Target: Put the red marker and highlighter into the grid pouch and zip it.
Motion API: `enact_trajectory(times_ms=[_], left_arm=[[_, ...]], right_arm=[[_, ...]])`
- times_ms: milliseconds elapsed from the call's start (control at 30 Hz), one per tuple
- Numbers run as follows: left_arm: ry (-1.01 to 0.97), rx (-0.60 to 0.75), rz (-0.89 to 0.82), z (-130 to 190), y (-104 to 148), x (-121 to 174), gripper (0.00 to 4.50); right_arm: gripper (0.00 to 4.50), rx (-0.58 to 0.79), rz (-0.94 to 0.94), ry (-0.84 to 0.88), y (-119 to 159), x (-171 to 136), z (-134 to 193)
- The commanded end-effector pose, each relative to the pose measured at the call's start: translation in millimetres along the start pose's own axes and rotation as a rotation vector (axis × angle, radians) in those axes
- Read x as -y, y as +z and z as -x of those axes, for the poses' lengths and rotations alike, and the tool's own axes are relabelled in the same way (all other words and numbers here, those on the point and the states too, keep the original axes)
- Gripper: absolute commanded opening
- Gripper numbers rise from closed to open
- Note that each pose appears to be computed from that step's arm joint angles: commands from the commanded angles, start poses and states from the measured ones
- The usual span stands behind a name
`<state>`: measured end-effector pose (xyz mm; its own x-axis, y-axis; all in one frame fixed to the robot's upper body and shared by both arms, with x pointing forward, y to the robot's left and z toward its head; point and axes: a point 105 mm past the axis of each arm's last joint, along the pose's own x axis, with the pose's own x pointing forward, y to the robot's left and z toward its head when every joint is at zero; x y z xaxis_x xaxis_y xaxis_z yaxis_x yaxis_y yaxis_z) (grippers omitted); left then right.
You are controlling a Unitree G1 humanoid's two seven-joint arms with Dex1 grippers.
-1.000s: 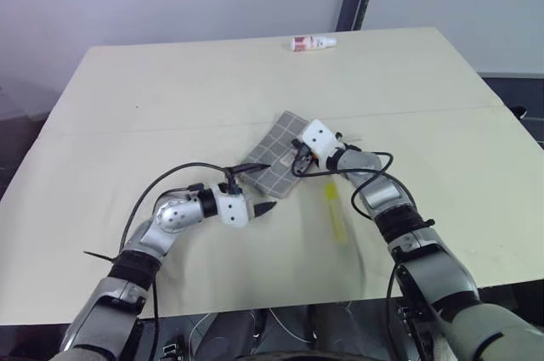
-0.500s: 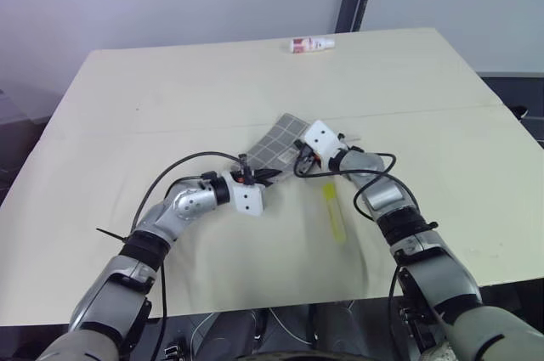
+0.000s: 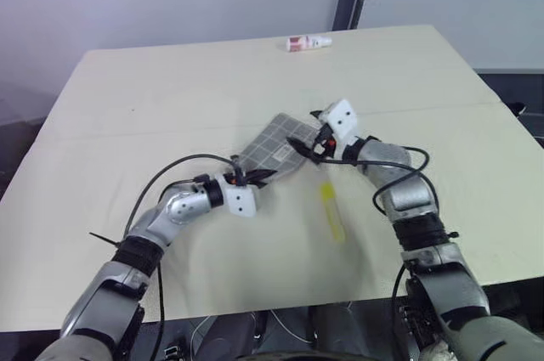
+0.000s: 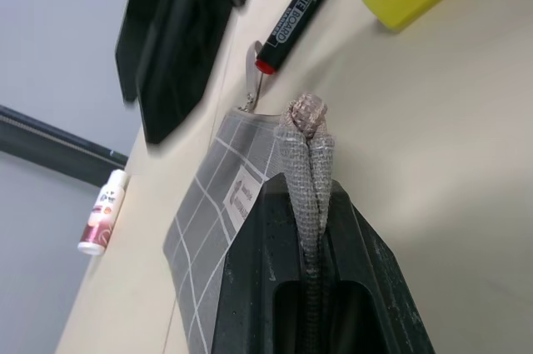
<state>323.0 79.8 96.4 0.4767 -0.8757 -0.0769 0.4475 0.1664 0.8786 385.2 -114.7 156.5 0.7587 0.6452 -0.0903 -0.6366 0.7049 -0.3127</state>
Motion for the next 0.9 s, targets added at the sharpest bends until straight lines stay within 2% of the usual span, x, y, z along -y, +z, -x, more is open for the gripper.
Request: enact_trajectory(times_ms=[33,167,267,433,900], left_arm=[[0.083,-0.007,-0.014,22.3,-5.3,-16.0,0.0],[0.112,0.016,-0.008,38.1,-4.7,-19.4,0.0],[0.118,-0.012,-0.005,48.5,-13.8,-15.6,0.0],[0.215,0.015,0.055,61.9,-13.6,-22.7,0.0],[0.155,0.059,0.034,79.7,-2.3,-1.1,0.0]], right_arm=[[4.47,0.007,0.014,0.005,8.9,2.2,19.4],[4.47,-0.088,0.024,0.052,-10.8,-7.8,38.5],[4.47,-0.125,0.047,0.044,-19.5,-8.7,39.1],[4.47,-0.125,0.08,0.04,-20.8,-12.5,22.8],[4.47,-0.144,0.096,0.098,-32.9,-26.6,-19.7]])
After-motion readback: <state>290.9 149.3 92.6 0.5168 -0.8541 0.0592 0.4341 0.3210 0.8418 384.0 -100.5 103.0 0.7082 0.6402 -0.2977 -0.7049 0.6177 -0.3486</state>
